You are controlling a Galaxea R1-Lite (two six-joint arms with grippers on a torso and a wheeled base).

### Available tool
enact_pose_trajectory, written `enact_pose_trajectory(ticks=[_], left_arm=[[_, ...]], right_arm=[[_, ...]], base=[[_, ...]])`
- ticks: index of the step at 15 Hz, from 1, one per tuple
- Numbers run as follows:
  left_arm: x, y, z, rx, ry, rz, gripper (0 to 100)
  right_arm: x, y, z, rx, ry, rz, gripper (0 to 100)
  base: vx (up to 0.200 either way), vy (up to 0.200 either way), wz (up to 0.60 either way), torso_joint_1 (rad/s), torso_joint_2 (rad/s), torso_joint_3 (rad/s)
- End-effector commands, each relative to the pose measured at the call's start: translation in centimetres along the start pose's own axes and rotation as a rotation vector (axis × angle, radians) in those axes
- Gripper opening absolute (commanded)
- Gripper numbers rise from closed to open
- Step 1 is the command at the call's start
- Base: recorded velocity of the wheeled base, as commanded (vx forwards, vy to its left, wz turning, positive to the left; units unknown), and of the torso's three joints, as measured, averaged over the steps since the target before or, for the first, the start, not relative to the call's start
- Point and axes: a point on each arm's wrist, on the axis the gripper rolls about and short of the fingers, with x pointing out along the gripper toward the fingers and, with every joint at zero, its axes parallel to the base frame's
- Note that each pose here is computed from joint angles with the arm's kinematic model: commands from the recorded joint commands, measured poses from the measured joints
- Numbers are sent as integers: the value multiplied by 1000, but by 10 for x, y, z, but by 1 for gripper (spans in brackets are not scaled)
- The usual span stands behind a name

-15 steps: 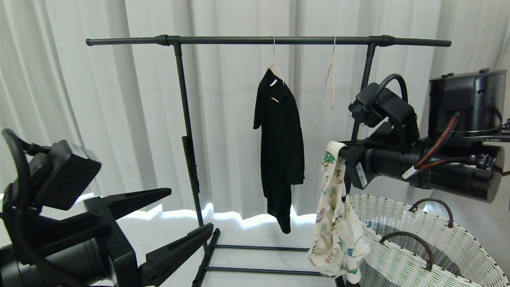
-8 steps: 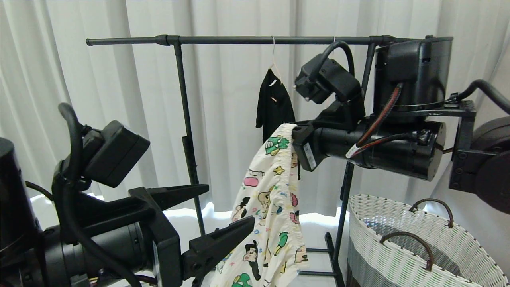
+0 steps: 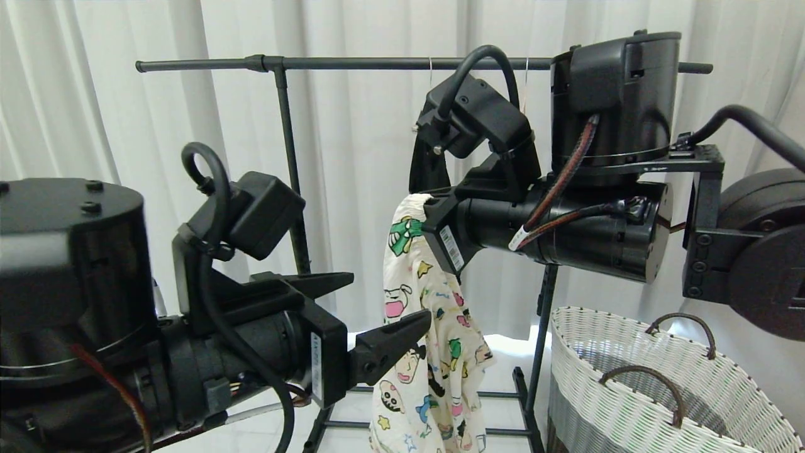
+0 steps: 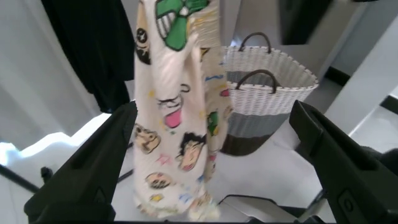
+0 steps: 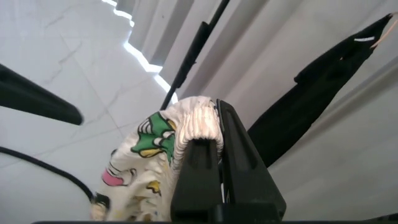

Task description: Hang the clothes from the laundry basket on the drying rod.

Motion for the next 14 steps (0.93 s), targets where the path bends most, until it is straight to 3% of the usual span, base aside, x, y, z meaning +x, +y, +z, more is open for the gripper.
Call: enact_pose_trajectory(ticks=[1, 4, 6, 8, 10, 14], left_arm=[[14, 1, -6, 2, 43, 24, 100], [24, 0, -11, 9, 64, 110, 100], [22, -11, -10, 18, 58, 70, 100], [26, -20, -7, -21, 23, 34, 100], [34, -14, -12, -29, 39, 120, 100], [48, 5, -22, -44, 90, 202, 100]], right_arm=[[-2, -1, 5, 0, -6, 1, 0], [-2, -2, 8, -1, -12, -2, 0], [-1, -2, 7, -1, -10, -3, 0], [1, -1, 6, -2, -6, -1, 0], [-2, 2, 8, -5, -13, 7, 0], [-9, 8, 14, -8, -28, 25, 0]], base=[[0, 0, 0, 0, 0, 0], [0, 0, 0, 0, 0, 0], [0, 0, 0, 0, 0, 0], [0, 0, 0, 0, 0, 0], [0, 0, 0, 0, 0, 0], [0, 0, 0, 0, 0, 0]])
